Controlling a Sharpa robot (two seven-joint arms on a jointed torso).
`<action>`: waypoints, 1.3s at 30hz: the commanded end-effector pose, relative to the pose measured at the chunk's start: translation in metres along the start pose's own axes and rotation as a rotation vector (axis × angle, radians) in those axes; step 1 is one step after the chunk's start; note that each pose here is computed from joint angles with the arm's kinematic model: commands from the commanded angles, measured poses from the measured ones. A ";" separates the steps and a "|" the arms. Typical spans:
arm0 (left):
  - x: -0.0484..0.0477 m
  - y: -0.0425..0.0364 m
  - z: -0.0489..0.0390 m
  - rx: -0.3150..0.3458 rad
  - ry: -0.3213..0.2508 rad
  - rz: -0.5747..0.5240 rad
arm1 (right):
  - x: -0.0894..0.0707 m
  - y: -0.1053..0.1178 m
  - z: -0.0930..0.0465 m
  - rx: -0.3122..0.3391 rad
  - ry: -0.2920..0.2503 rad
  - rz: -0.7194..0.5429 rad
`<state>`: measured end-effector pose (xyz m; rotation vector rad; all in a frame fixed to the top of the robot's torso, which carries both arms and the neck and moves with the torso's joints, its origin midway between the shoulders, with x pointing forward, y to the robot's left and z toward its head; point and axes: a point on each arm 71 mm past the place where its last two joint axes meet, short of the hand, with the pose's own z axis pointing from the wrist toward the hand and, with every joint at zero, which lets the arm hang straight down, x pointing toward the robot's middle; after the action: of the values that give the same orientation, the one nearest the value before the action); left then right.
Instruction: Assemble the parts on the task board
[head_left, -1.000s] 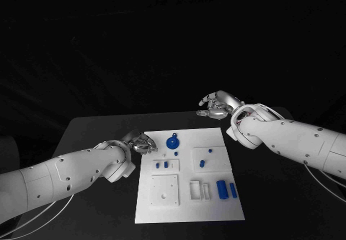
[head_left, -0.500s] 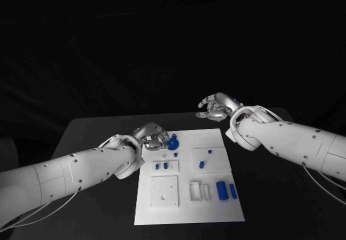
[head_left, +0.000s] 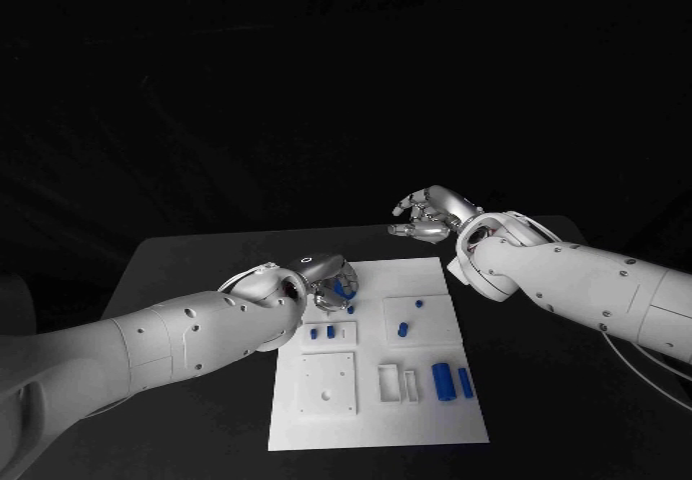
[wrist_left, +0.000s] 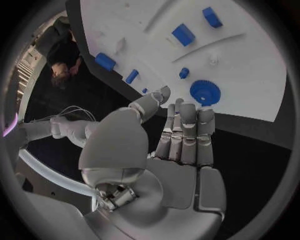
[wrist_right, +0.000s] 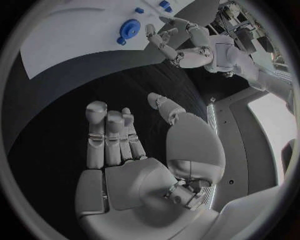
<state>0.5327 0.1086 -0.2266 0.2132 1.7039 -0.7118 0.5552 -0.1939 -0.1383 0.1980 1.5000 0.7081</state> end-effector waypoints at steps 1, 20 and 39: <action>0.0065 -0.0004 0.0036 0.000 0.045 0.094 | 0.002 0.002 0.001 -0.016 0.009 0.000; 0.0217 0.0009 0.0148 -0.011 0.034 0.177 | 0.004 0.006 0.001 -0.022 0.013 0.002; 0.0353 0.0020 0.0183 -0.019 0.068 0.143 | 0.005 0.008 0.001 -0.026 0.018 0.005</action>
<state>0.5399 0.0935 -0.2613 0.3462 1.7254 -0.5690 0.5539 -0.1869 -0.1379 0.1900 1.5009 0.7243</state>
